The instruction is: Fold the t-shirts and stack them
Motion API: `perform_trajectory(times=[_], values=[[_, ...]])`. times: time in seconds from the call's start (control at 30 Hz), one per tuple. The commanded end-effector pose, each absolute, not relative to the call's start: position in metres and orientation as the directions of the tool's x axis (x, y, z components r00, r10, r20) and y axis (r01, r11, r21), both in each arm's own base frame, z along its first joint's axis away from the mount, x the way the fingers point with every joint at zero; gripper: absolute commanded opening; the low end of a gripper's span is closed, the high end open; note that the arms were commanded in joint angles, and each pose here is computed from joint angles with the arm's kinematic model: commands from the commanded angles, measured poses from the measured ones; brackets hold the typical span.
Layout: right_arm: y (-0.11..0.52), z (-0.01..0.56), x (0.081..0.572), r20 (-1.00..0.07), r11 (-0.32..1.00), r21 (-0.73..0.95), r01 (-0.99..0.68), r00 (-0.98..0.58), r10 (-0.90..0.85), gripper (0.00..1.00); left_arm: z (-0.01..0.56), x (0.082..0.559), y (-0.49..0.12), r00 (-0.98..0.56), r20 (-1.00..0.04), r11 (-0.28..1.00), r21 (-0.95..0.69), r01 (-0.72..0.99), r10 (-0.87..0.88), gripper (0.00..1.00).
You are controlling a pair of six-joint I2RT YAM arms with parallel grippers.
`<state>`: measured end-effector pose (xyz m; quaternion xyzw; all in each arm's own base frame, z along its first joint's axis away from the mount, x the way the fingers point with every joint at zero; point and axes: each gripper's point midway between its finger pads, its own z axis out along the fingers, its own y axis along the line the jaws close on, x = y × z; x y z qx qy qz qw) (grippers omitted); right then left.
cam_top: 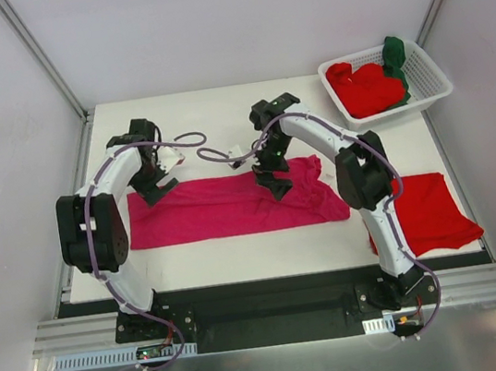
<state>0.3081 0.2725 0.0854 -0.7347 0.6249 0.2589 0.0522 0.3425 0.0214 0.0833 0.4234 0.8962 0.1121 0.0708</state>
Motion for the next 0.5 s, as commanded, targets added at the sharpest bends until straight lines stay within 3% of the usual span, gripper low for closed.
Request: perform_trajectory(times=[0.0, 0.17, 0.33, 0.47], values=[[0.236, 0.111, 0.243, -0.317, -0.151, 0.501, -0.852, -0.019, -0.948, 0.97, 0.089, 0.345, 0.013, -0.617, -0.046, 0.607, 0.249, 0.755, 0.786, 0.99], [0.242, 0.107, 0.279, -0.323, -0.095, 0.313, -0.945, -0.012, -0.946, 0.98, 0.09, 0.341, 0.013, -0.613, -0.046, 0.603, 0.251, 0.757, 0.788, 0.99], [0.231, 0.082, 0.296, -0.23, -0.044, 0.253, -0.966, -0.016, -0.973, 0.95, 0.088, 0.34, 0.012, -0.619, -0.045, 0.609, 0.245, 0.754, 0.784, 0.99], [0.235, 0.074, 0.307, -0.241, -0.025, 0.209, -0.978, -0.027, -0.97, 0.89, 0.088, 0.338, 0.013, -0.615, -0.04, 0.604, 0.245, 0.758, 0.788, 0.99]])
